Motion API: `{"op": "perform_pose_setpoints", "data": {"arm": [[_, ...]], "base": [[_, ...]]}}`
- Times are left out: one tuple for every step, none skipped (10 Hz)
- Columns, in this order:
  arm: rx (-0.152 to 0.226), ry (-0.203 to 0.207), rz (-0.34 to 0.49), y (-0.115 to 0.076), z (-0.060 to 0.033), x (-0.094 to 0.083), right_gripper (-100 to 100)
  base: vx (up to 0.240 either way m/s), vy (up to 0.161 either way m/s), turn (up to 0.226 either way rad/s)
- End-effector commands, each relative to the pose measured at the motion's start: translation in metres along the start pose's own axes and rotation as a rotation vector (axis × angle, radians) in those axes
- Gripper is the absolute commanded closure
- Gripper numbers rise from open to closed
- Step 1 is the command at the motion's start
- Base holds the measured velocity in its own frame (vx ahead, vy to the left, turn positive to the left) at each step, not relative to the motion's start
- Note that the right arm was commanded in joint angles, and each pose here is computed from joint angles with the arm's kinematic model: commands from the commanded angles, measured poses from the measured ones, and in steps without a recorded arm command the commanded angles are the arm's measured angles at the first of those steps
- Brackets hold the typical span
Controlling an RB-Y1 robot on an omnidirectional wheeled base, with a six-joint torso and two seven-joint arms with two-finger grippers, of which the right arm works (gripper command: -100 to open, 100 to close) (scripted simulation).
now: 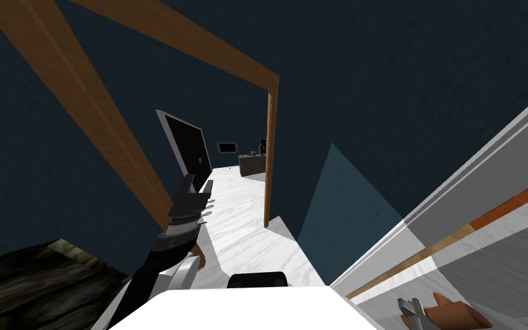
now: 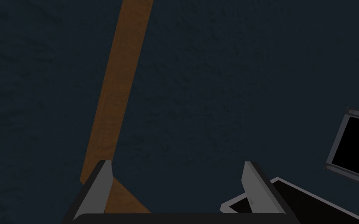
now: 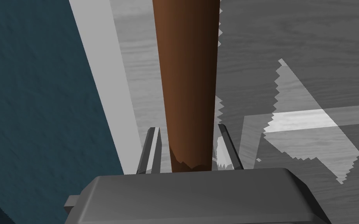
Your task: Pull the door open
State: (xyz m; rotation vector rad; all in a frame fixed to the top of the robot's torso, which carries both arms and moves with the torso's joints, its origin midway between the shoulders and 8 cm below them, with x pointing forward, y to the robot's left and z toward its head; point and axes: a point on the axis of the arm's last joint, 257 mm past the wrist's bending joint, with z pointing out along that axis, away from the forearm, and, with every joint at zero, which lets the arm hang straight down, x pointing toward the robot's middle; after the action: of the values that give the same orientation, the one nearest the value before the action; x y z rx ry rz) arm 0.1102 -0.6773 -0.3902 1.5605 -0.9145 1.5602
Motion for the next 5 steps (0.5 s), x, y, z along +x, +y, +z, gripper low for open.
{"op": "perform_pose_setpoints", "data": {"arm": [[0.053,0.002,0.015,-0.023,0.0003,0.0,100],[0.046,-0.01,0.005,-0.018,-0.0025,-0.005,100],[0.053,0.002,0.015,-0.023,0.0003,0.0,100],[0.085,0.002,0.015,-0.032,0.0003,0.0,100],[0.101,0.001,0.015,-0.036,0.0002,0.0,100]], "base": [[-0.101,0.091,-0.047],[-0.056,0.048,-0.007],[-0.018,0.014,-0.013],[-0.058,0.017,-0.049],[-0.106,0.038,-0.027]]}}
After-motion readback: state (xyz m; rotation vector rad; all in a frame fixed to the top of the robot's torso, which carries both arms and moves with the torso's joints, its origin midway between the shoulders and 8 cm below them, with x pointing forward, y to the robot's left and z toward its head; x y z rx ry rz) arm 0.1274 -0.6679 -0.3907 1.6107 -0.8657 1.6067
